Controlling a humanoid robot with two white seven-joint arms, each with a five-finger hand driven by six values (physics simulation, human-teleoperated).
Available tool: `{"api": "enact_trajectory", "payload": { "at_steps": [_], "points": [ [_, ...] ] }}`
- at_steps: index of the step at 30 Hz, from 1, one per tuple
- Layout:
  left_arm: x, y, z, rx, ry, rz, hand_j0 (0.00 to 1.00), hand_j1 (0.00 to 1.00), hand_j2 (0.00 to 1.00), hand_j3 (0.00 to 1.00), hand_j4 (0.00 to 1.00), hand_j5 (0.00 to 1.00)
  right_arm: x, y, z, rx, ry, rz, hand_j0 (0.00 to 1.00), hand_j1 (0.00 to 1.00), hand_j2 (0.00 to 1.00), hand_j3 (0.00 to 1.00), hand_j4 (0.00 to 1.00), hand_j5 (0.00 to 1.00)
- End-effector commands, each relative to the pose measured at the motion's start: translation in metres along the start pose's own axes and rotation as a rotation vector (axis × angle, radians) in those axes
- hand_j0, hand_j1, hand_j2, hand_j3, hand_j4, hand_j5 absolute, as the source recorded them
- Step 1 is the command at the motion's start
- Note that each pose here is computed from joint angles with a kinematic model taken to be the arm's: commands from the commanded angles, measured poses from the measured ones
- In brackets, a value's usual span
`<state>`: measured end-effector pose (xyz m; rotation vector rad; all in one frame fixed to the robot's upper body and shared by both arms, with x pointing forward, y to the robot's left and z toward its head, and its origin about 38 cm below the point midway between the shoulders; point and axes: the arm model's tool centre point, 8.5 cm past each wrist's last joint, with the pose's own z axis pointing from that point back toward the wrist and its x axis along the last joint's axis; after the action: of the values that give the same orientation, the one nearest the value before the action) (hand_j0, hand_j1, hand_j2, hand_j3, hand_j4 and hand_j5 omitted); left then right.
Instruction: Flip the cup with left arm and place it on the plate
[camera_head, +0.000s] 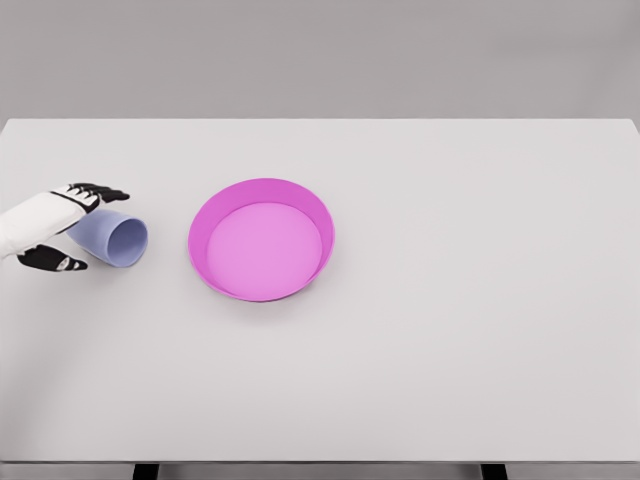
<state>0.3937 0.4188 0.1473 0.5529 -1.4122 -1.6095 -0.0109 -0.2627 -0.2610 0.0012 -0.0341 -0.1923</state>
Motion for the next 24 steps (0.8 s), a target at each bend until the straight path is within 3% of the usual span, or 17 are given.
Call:
{"api": "enact_trajectory", "payload": {
  "at_steps": [1, 12, 24],
  "points": [
    [0.002, -0.002, -0.001, -0.007, -0.005, 0.003, 1.0, 1.0, 1.0, 1.0, 1.0, 1.0, 0.0, 0.0, 0.0, 0.0, 0.0, 0.0, 1.0, 1.0, 1.0, 1.0, 1.0, 1.0],
    [0.003, -0.002, -0.009, -0.028, 0.0, -0.05, 1.0, 1.0, 1.0, 1.0, 1.0, 1.0, 0.0, 0.0, 0.0, 0.0, 0.0, 0.0, 1.0, 1.0, 1.0, 1.0, 1.0, 1.0],
    [0.008, -0.007, -0.015, -0.027, -0.009, -0.046, 0.98, 0.98, 0.98, 0.98, 0.98, 0.98, 0.0, 0.0, 0.0, 0.001, 0.0, 0.0, 1.0, 1.0, 1.0, 1.0, 1.0, 1.0]
  ]
}}
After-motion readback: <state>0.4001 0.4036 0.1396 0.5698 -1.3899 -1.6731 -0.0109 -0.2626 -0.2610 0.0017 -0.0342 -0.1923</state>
